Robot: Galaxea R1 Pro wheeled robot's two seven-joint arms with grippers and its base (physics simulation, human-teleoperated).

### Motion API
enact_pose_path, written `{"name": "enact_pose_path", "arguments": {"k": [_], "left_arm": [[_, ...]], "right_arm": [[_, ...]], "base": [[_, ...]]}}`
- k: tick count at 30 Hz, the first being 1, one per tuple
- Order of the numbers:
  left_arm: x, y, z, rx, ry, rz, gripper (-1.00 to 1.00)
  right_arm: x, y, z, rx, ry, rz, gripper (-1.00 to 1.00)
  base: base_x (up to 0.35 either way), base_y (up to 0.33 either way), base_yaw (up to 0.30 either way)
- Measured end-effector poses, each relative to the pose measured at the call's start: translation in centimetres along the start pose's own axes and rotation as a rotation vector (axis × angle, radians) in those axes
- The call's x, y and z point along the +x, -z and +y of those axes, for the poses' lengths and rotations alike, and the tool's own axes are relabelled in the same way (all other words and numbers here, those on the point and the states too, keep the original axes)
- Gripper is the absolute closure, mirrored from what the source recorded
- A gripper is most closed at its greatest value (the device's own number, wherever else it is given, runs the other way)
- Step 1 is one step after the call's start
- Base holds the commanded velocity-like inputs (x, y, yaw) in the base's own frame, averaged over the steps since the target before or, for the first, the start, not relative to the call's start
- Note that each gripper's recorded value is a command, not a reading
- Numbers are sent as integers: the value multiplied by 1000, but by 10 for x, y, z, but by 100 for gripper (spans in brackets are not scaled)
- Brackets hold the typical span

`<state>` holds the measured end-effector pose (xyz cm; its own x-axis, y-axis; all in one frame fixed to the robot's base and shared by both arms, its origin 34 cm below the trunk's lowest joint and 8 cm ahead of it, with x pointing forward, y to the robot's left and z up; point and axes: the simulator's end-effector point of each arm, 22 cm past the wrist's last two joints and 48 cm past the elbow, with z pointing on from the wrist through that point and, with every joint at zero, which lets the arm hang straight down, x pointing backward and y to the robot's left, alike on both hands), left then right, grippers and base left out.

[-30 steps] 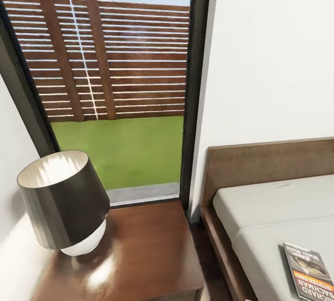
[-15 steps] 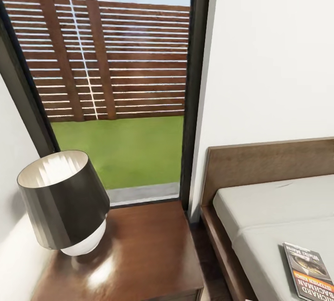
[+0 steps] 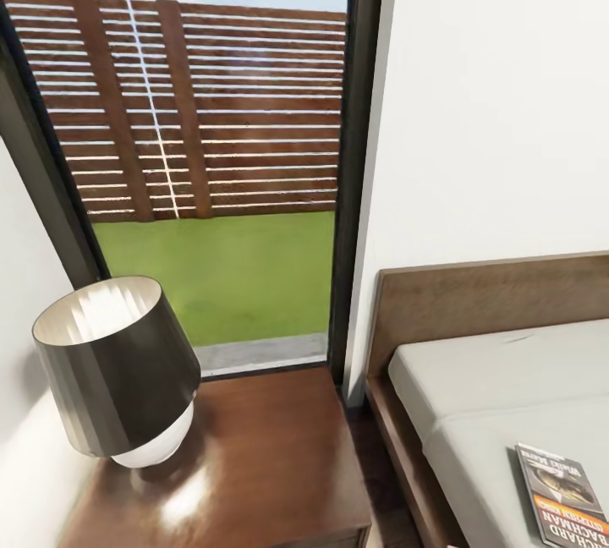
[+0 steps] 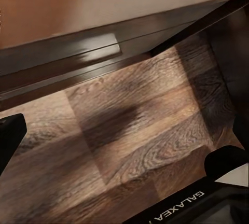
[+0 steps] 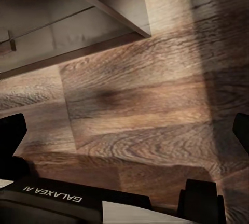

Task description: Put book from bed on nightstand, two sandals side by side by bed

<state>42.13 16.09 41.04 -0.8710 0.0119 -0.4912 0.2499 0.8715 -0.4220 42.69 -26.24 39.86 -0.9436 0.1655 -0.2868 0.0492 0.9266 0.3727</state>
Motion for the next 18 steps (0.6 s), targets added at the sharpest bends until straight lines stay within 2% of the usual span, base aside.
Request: {"name": "enact_pose_path", "arguments": {"k": [18], "left_arm": [[-21, 25, -14, 0, 1, 0, -100]], "right_arm": [[-14, 29, 13, 0, 0, 0, -100]], "base": [[0, 0, 0]]}}
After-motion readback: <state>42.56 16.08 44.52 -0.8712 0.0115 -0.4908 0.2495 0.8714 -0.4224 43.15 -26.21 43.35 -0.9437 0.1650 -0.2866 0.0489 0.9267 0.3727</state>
